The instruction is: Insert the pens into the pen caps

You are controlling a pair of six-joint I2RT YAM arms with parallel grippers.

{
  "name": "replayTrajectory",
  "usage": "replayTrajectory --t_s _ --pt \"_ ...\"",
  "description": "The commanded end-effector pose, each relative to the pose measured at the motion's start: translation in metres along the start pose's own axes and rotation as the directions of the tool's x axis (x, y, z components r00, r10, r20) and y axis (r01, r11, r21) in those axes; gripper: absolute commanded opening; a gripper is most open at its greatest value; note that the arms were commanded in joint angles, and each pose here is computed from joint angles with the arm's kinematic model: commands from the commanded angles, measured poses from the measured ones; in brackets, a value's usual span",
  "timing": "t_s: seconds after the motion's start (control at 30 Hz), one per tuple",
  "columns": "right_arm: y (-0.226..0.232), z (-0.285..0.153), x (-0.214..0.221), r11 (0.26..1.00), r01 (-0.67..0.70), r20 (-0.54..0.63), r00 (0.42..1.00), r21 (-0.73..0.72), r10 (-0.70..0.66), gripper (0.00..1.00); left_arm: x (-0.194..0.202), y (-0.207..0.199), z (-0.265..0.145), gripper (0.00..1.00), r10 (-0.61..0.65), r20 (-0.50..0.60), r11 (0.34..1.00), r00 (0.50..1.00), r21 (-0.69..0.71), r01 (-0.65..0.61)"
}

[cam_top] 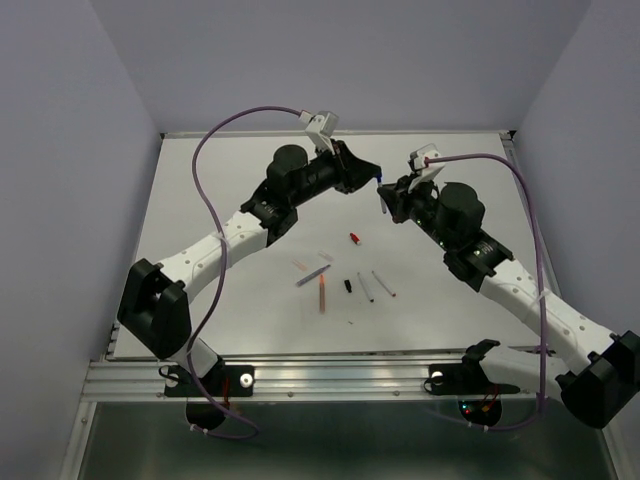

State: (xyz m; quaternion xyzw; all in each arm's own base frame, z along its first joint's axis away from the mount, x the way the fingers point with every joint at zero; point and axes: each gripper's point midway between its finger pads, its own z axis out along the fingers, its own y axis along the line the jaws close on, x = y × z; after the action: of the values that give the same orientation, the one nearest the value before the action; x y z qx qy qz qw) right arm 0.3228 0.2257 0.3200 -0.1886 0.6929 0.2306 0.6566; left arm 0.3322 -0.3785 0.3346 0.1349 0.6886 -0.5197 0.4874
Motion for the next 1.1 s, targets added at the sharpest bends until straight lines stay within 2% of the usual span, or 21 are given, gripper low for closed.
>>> replayTrajectory --t_s 0.0,0.23,0.53,0.77,1.07 --pt "0.025 -0.056 -0.233 0.996 0.065 0.685 0.729 -0.061 -0.006 0.01 0.137 0.003 -0.022 0.00 -0.143 -0.469 0.988 0.872 -0.012 0.155" --pt "0.025 -0.059 -0.264 0.995 0.097 0.727 0.685 -0.030 -0.045 0.01 0.153 0.011 -0.020 0.00 -0.169 -0.507 0.985 0.845 -0.060 0.161" --pt "0.029 -0.073 -0.296 0.994 0.108 0.772 0.634 -0.030 -0.046 0.01 0.162 0.009 -0.019 0.00 -0.148 -0.526 0.989 0.837 -0.084 0.122" --pt "0.027 -0.075 -0.320 0.992 0.125 0.783 0.618 -0.006 -0.073 0.01 0.174 0.009 -0.018 0.00 -0.159 -0.554 0.987 0.817 -0.101 0.124" --pt "0.021 -0.070 -0.323 0.993 0.114 0.777 0.626 -0.005 -0.068 0.01 0.173 0.004 -0.017 0.00 -0.149 -0.555 0.989 0.818 -0.093 0.116"
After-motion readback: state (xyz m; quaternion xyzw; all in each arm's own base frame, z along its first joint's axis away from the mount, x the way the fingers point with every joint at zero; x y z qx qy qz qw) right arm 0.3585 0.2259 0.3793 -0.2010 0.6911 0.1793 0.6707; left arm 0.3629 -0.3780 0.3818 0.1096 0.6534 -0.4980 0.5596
